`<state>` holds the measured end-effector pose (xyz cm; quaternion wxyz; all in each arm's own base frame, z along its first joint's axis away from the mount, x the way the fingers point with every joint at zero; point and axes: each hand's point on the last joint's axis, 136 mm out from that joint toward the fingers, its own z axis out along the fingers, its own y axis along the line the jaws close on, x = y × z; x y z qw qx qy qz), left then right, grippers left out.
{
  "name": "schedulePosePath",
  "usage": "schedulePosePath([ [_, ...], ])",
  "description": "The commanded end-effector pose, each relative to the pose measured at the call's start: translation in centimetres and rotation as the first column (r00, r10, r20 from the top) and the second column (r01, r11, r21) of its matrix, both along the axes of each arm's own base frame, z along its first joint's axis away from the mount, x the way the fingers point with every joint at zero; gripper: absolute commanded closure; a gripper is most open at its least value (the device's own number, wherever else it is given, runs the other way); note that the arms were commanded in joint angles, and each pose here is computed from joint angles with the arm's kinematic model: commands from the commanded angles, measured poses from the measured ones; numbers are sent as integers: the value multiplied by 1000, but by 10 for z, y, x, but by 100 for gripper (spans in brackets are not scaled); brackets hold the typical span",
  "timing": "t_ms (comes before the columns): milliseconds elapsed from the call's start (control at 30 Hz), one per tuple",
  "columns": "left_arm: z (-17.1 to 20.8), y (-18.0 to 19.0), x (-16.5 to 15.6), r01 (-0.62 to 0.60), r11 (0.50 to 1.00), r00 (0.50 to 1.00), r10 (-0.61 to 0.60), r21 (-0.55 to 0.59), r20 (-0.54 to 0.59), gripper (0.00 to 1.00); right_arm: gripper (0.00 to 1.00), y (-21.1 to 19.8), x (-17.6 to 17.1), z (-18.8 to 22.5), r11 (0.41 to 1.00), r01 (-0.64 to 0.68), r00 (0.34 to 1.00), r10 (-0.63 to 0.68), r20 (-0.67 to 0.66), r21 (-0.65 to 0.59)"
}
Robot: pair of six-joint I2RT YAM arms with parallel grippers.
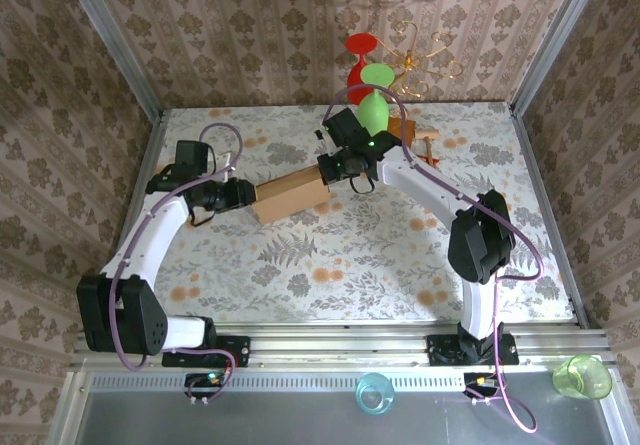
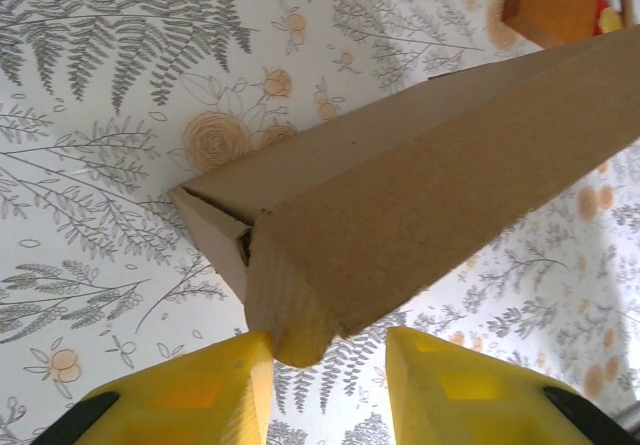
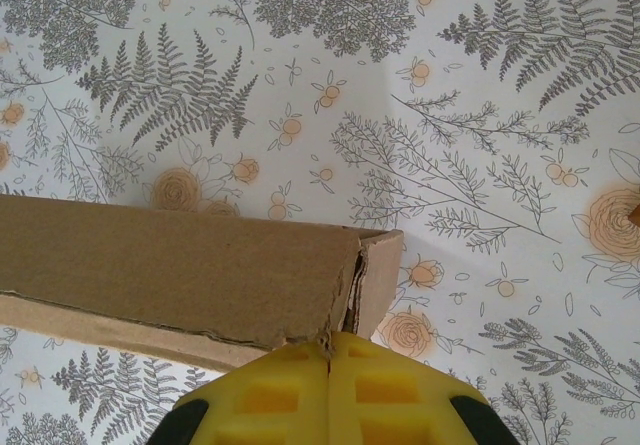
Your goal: Fold the paper box
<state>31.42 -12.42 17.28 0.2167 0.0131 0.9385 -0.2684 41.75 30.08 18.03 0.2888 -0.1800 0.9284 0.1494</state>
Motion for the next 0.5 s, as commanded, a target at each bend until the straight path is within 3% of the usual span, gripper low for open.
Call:
schedulePosePath([
  [0, -2, 7, 2, -16, 998, 1000, 14, 65, 28, 65, 100, -1, -2, -6, 1000, 5, 1000, -5, -25, 7],
  [467, 0, 1, 7, -5, 995, 999, 2, 97, 33, 81, 100, 0, -2, -7, 1000, 4, 1000, -3, -31, 12],
])
